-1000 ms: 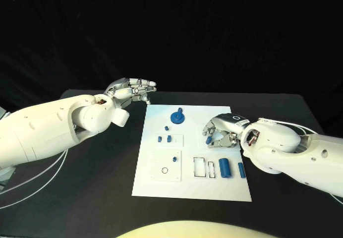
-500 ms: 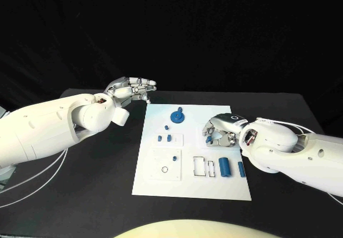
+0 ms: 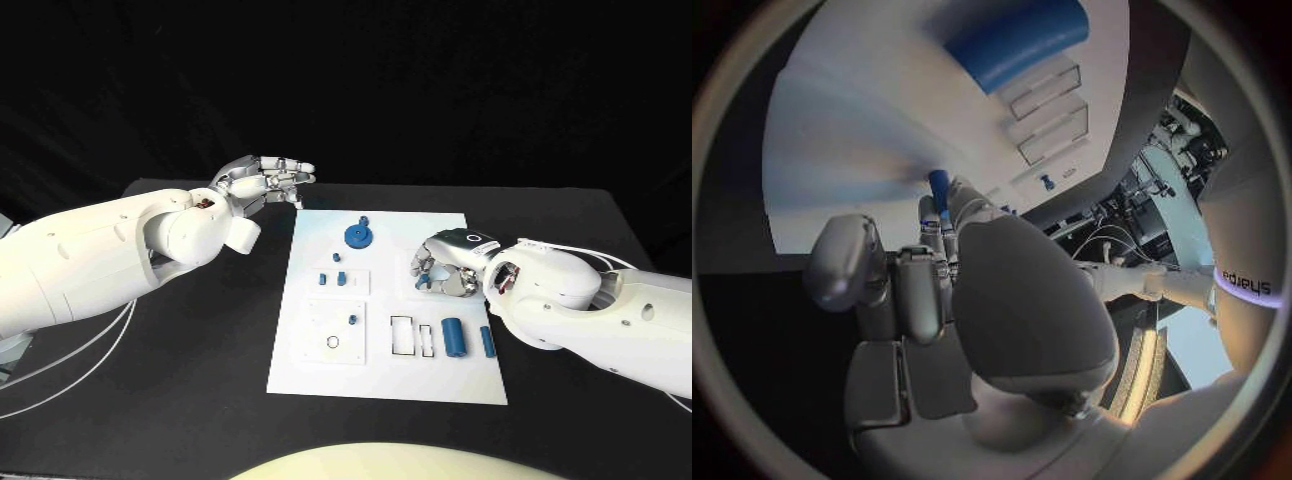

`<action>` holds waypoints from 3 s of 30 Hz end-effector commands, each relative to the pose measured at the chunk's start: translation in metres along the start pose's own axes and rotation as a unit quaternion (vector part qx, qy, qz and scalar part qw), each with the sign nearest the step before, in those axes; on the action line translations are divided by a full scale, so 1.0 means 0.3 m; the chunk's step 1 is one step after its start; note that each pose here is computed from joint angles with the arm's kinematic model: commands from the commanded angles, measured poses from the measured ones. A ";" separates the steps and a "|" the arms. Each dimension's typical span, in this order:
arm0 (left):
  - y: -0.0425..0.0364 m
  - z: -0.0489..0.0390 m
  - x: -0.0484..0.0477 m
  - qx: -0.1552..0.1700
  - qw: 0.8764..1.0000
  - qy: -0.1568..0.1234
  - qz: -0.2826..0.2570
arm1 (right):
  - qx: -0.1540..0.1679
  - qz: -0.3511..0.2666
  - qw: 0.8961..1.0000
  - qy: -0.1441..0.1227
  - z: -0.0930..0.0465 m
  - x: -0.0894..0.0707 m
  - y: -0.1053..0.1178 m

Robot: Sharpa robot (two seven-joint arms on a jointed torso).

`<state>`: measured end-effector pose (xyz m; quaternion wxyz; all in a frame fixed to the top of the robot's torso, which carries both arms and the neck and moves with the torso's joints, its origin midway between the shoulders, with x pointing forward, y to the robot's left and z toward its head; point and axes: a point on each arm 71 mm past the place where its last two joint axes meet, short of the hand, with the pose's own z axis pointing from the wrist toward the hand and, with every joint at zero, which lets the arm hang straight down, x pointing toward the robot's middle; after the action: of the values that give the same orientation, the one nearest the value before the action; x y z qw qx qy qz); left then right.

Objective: Assemble the parts on the task board

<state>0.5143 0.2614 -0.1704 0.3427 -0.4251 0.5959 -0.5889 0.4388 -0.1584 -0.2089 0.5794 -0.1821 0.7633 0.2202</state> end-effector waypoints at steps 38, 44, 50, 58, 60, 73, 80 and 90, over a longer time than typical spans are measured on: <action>-0.002 0.004 0.008 0.000 1.000 0.012 -0.002 | -0.003 0.052 0.998 -0.046 -0.040 -0.031 0.013; -0.001 0.006 0.008 0.000 1.000 0.012 -0.002 | -0.015 0.068 0.996 -0.047 -0.073 -0.070 0.048; 0.000 0.010 0.013 -0.001 1.000 0.014 -0.002 | -0.046 0.071 0.995 -0.047 -0.079 -0.085 0.125; 0.002 0.016 0.019 -0.001 1.000 0.016 -0.003 | -0.102 0.046 0.992 -0.055 -0.056 -0.067 0.254; 0.003 0.018 0.022 -0.001 1.000 0.017 -0.003 | -0.119 0.041 0.990 -0.056 -0.047 -0.054 0.291; 0.004 0.022 0.030 -0.002 1.000 0.021 -0.004 | -0.182 0.038 0.982 -0.043 -0.004 0.061 0.453; 0.005 0.021 0.030 -0.002 1.000 0.021 -0.004 | -0.182 0.033 0.982 -0.035 0.018 0.107 0.476; 0.005 0.021 0.030 -0.003 1.000 0.022 -0.004 | -0.181 0.028 0.983 -0.026 0.030 0.134 0.489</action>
<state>0.5168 0.2533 -0.1727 0.3323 -0.4219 0.6021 -0.5908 0.3584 -0.0327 -0.2305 0.5480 -0.2427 0.7045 0.3800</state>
